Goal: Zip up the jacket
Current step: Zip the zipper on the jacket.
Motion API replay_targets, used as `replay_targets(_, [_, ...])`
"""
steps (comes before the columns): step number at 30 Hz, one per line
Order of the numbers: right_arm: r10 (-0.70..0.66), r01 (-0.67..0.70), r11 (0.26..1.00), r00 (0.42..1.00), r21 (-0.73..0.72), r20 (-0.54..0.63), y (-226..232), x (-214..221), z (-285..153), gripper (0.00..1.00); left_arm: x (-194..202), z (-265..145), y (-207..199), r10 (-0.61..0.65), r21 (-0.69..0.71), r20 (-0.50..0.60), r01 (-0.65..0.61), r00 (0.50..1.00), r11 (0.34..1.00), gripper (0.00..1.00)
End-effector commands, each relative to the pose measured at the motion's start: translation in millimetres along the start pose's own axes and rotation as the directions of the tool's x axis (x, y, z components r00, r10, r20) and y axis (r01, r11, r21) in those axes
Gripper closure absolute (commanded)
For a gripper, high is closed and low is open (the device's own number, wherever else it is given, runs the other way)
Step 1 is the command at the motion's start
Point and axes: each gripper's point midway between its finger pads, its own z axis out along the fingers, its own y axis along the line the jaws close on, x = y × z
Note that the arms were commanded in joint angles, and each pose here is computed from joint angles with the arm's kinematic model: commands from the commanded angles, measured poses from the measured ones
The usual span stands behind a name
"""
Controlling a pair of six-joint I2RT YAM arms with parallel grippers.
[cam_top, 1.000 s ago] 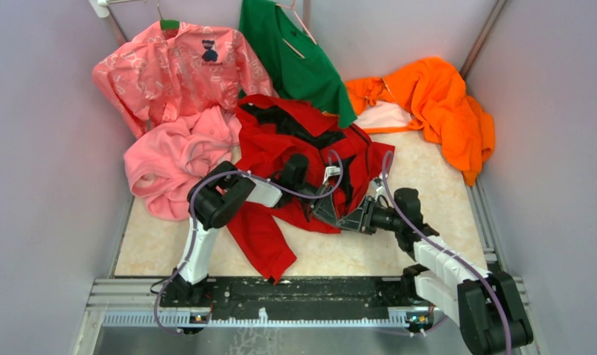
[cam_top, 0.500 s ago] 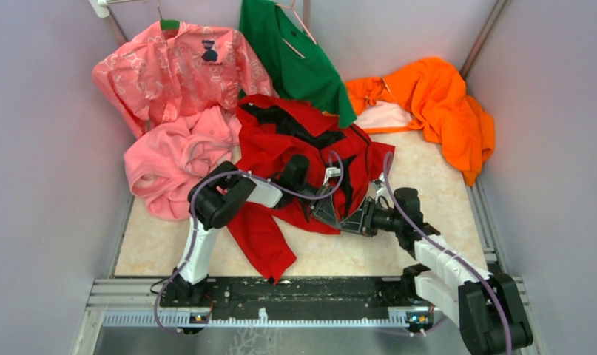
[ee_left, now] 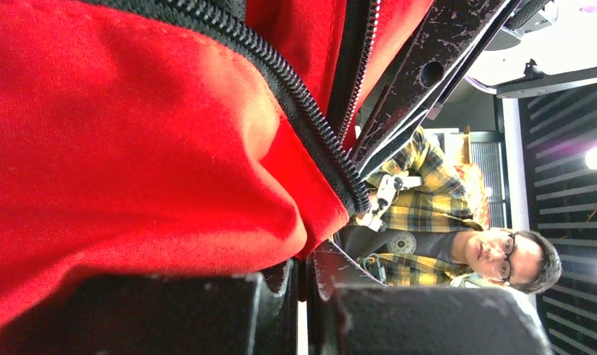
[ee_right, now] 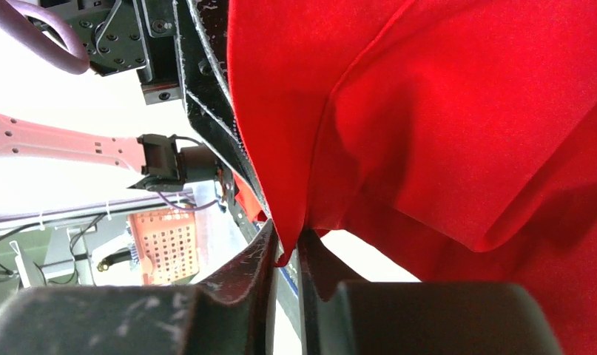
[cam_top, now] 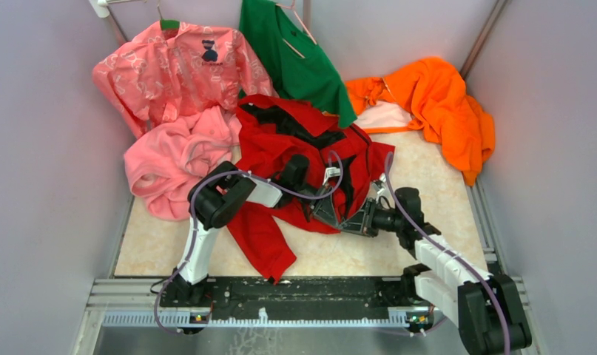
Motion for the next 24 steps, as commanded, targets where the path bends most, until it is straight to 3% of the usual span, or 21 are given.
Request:
replay_targets(1, [-0.062, 0.064, 0.998, 0.997, -0.030, 0.055, 15.5, -19.7, -2.6, 0.91, 0.9, 0.5, -3.1, 0.042, 0.022, -0.027, -0.041, 0.999, 0.999, 1.00])
replay_targets(5, [-0.076, 0.078, 0.996, 0.995, -0.041, 0.058, 17.7, -21.5, -3.5, 1.00, 1.4, 0.5, -2.7, 0.041, 0.021, -0.026, -0.041, 0.999, 0.999, 1.00])
replay_targets(10, [-0.088, 0.091, 0.994, 0.995, -0.062, 0.056, 22.8, -22.6, -4.9, 1.00, 3.2, 0.4, 1.2, 0.037, 0.014, -0.029, -0.037, 0.999, 0.999, 1.00])
replay_targets(15, [-0.080, 0.083, 0.996, 0.995, -0.036, 0.059, 19.8, -24.5, -5.0, 0.84, 4.9, 0.1, 2.0, 0.038, 0.014, -0.036, -0.037, 0.999, 0.999, 1.00])
replay_targets(20, [-0.091, 0.094, 0.995, 0.993, -0.037, 0.081, 20.1, -29.5, -5.0, 0.84, 5.5, 0.2, 1.3, 0.039, 0.015, -0.039, -0.038, 0.998, 0.999, 1.00])
replay_targets(24, [-0.089, 0.093, 0.994, 0.993, -0.050, 0.081, 21.6, -28.8, -5.0, 0.90, 5.6, 0.2, 0.6, 0.038, 0.016, -0.041, -0.037, 0.998, 0.999, 1.00])
